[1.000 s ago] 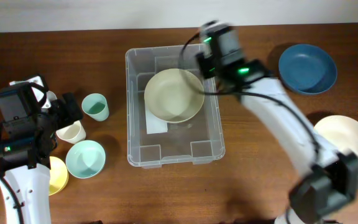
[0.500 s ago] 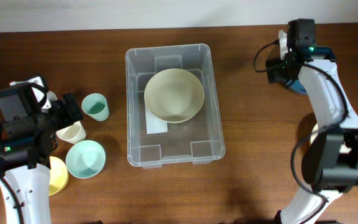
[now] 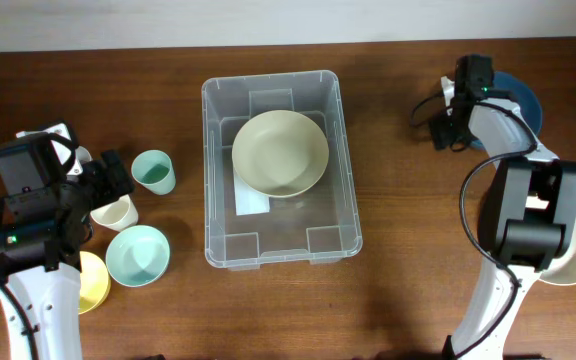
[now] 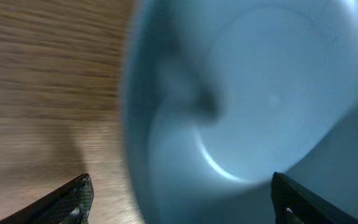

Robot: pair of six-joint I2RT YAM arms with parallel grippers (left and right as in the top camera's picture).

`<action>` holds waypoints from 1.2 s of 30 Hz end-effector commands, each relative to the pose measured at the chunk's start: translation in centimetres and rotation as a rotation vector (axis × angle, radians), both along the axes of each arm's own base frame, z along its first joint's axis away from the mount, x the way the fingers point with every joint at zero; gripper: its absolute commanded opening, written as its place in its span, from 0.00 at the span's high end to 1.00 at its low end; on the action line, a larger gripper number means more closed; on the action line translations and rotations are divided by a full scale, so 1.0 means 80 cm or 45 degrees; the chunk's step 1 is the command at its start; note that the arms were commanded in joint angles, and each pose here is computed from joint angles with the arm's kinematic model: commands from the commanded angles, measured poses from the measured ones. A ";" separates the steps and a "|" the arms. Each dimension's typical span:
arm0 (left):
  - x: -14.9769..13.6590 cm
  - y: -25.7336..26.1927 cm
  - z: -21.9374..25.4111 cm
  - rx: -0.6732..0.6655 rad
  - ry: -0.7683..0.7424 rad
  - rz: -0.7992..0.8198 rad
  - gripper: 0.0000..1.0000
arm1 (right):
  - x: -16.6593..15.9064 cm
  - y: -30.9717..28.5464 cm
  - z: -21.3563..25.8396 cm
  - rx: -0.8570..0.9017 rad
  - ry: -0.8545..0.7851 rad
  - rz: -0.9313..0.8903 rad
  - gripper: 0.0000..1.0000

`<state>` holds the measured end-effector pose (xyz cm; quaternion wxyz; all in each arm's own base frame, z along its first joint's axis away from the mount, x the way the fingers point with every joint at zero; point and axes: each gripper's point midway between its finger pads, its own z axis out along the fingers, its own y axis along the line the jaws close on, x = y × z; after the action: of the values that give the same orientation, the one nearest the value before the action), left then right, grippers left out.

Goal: Pack container
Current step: 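Move the right gripper to the blue bowl and grasp its rim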

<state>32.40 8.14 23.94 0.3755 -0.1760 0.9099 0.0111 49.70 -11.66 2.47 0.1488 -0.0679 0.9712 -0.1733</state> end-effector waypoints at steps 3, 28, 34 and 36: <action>0.005 0.000 0.009 -0.017 -0.027 0.004 0.05 | 0.007 -0.042 -0.014 -0.071 -0.037 -0.069 0.17; 0.005 0.000 0.009 -0.017 -0.029 0.004 0.05 | 0.023 -0.035 -0.003 -0.092 -0.079 -0.011 0.96; 0.005 0.000 0.009 -0.016 -0.028 0.005 0.04 | 0.057 0.041 0.158 -0.166 -0.364 0.210 0.96; 0.005 0.000 0.009 -0.016 -0.028 0.004 0.05 | 0.056 0.080 0.202 -0.195 -0.424 0.330 0.96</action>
<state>32.41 8.14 23.96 0.3759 -0.1759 0.9097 0.0111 52.18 -10.64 5.71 0.2002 -0.1139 0.9502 -0.2102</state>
